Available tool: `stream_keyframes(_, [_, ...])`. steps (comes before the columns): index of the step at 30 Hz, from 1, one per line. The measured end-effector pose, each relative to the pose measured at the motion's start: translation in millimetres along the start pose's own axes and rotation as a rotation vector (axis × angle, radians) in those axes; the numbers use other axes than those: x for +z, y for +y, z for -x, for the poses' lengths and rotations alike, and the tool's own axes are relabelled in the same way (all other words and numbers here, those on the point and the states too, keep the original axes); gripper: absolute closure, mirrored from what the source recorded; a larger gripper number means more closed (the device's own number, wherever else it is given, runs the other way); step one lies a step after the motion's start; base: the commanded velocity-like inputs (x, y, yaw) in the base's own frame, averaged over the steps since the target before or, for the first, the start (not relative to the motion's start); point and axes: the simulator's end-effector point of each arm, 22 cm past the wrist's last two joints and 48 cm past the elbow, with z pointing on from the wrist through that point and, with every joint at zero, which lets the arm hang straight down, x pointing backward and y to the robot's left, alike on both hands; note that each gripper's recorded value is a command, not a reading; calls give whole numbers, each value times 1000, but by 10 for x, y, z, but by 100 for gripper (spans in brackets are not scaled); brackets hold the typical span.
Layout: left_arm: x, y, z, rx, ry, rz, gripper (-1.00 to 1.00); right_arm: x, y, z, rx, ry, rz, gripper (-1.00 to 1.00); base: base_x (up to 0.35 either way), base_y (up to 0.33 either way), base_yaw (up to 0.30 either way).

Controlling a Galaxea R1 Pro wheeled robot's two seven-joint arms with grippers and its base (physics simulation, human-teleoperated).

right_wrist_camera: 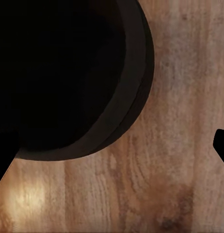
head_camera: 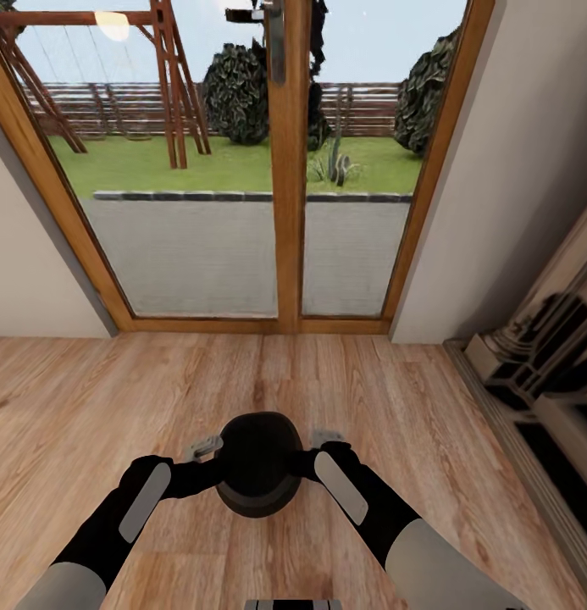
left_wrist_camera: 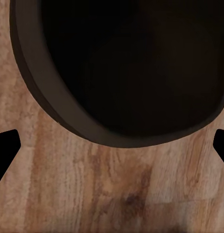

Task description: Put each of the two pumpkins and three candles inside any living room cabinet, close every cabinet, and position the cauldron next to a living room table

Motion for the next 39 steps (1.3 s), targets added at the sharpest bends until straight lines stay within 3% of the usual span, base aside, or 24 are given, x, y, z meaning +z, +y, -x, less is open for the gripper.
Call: stream_keyframes(39, [1, 17, 1, 1, 0, 6, -100, 18, -29, -25, 0, 5, -7, -100, 92, 27, 0])
